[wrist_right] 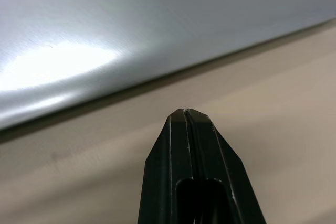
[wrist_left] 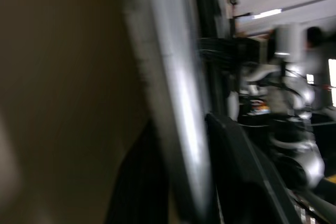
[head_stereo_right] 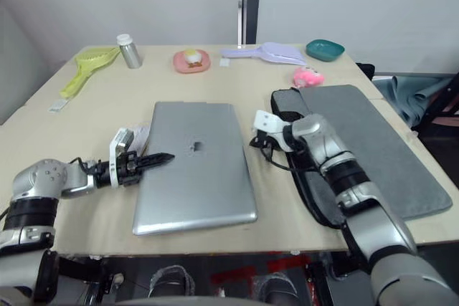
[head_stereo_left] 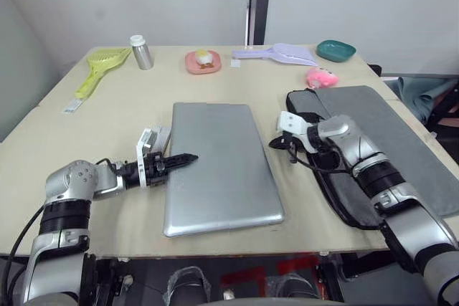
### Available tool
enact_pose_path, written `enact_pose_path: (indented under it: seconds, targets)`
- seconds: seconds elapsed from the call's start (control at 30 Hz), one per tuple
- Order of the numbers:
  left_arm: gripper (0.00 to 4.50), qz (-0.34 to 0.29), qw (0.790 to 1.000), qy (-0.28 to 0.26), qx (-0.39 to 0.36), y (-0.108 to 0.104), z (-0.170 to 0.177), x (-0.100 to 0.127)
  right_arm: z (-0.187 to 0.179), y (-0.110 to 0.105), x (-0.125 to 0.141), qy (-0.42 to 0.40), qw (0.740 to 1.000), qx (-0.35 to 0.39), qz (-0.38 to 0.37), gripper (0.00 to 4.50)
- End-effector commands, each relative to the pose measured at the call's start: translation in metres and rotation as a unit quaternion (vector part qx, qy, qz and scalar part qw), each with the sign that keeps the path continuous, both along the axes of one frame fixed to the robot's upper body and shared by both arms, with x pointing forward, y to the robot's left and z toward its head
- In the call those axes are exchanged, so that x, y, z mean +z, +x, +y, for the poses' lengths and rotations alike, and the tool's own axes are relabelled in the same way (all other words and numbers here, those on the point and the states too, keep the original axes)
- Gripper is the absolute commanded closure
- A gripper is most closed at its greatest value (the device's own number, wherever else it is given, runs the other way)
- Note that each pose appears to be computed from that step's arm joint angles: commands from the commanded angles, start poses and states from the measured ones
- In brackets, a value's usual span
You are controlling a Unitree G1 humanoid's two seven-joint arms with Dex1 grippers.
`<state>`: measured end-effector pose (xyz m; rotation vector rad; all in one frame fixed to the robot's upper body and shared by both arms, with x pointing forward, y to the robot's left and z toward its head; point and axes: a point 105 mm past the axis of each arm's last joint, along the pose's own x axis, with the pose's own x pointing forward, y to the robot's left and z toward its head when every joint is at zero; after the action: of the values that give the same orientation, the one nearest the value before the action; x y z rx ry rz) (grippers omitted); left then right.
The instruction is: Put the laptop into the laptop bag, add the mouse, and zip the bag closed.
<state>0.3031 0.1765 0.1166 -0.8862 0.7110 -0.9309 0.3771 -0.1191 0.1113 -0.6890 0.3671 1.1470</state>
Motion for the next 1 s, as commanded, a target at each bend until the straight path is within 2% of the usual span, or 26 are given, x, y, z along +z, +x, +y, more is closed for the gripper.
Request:
enact_pose_path:
  seconds: [0.03,0.2,0.33,0.4,0.5,0.6,0.7,0.83,0.93,0.97,1.0]
  targets:
    - [4.18,-0.044,0.999,0.021,-0.018,0.0,-0.001,0.027,0.0,0.0,0.035,0.032,0.999,0.017,-0.032,4.5]
    - [4.19,-0.06,0.998,0.023,-0.028,-0.004,-0.001,0.042,0.003,-0.02,0.078,0.102,0.992,0.051,-0.044,4.5]
    - [4.19,-0.072,0.997,0.024,-0.031,-0.009,-0.001,0.054,-0.006,-0.034,0.111,0.141,0.987,0.041,-0.068,4.5]
    - [4.19,-0.09,0.995,0.009,-0.03,-0.013,0.003,0.067,-0.018,-0.042,0.127,0.168,0.982,0.014,-0.08,4.5]
    - [4.19,-0.112,0.994,-0.003,-0.01,-0.017,0.017,0.082,-0.049,-0.049,0.139,0.182,0.976,-0.077,-0.088,4.5]
    - [4.19,-0.12,0.992,-0.004,0.023,-0.021,0.037,0.092,-0.089,-0.064,0.131,0.173,0.966,-0.184,-0.064,3.72]
    - [4.19,-0.119,0.992,0.004,0.041,-0.032,0.052,0.096,-0.119,-0.088,0.127,0.168,0.945,-0.274,-0.053,2.67]
    - [4.19,-0.09,0.995,0.012,0.043,-0.048,0.063,0.091,-0.139,-0.119,0.133,0.186,0.928,-0.319,-0.048,1.29]
    - [4.19,-0.076,0.996,0.015,0.051,-0.049,0.068,0.089,-0.145,-0.13,0.135,0.197,0.923,-0.327,-0.04,0.32]
    - [4.19,-0.072,0.996,0.015,0.058,-0.046,0.07,0.088,-0.145,-0.132,0.132,0.198,0.924,-0.327,-0.032,0.04]
    - [4.19,-0.069,0.996,0.016,0.063,-0.044,0.071,0.088,-0.145,-0.133,0.129,0.199,0.924,-0.326,-0.026,0.04]
